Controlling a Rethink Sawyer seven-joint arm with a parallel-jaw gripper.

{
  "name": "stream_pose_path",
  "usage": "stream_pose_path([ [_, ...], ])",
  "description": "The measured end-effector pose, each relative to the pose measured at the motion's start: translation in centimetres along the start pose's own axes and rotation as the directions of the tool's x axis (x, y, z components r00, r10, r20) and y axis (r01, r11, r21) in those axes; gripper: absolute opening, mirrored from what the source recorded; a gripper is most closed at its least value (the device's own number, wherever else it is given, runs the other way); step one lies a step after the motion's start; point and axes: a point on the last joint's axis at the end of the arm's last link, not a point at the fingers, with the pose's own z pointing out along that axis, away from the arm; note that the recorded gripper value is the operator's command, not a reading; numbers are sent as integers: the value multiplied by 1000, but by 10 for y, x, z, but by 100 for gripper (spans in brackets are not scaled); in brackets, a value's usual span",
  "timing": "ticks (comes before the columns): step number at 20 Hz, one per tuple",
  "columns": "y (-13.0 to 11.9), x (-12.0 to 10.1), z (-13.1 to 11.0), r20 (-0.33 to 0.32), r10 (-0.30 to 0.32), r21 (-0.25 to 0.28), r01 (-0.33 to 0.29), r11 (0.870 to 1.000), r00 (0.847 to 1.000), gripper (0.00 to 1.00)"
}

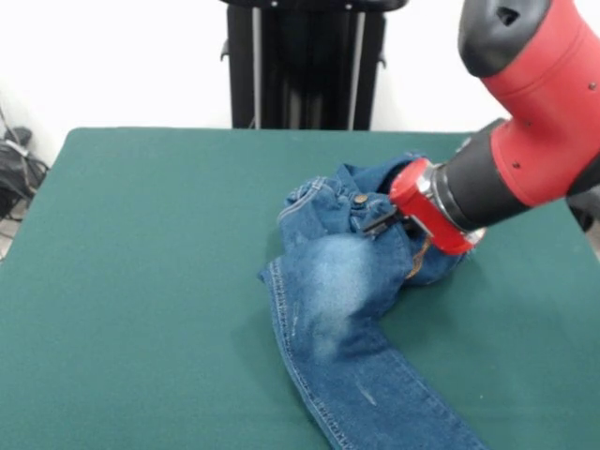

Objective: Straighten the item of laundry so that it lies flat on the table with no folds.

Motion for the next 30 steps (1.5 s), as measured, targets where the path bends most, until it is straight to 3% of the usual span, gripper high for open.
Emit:
stream_pose_path([
  [18,41,0,-26,-37,27,38,-25,999,999,0],
  [30,65,-7,-27,-79,47,87,-40,995,996,0],
])
